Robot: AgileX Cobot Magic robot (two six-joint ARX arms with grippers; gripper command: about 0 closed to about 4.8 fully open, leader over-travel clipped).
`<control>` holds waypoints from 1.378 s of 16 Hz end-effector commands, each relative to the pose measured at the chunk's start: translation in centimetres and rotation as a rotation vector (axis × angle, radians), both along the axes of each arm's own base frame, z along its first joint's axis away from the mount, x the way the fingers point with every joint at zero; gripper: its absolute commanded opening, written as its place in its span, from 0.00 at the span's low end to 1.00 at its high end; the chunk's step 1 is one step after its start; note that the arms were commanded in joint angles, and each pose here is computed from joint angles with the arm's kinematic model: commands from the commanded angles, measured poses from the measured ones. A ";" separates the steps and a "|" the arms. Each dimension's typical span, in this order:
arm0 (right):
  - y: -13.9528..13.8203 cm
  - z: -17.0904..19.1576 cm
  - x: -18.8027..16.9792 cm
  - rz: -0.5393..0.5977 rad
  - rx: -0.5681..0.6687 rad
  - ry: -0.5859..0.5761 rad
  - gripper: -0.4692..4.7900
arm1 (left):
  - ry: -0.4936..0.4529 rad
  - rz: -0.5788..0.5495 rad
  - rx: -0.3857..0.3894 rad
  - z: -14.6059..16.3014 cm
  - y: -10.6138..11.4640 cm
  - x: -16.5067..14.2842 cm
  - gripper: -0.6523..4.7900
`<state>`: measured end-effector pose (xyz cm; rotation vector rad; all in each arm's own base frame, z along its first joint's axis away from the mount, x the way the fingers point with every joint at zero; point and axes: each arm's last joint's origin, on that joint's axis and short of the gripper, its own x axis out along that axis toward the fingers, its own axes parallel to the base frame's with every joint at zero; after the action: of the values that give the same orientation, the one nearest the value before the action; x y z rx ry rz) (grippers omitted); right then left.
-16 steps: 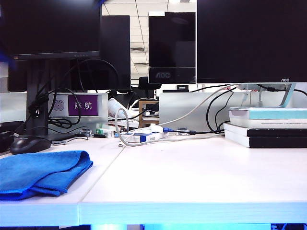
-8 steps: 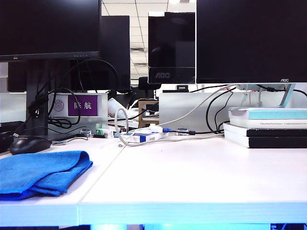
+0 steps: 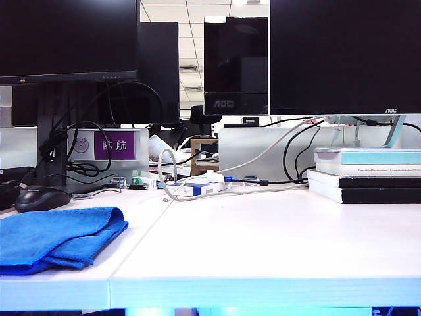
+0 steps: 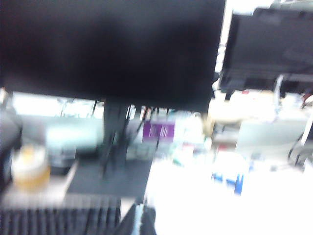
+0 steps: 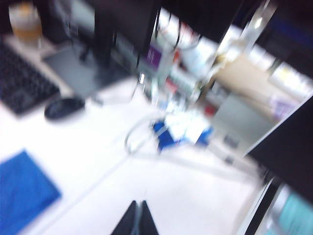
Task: Wipe the table from right to left using the rag.
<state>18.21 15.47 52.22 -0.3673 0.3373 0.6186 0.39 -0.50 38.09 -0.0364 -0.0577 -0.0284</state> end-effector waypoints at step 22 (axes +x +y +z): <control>-6.4 -30.6 -6.5 -0.258 0.160 0.020 0.08 | 0.224 0.057 -0.152 -22.8 1.7 9.4 0.11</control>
<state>11.71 9.12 21.90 -0.1670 0.3500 0.3967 9.69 1.22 15.26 -0.2018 0.1902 0.0420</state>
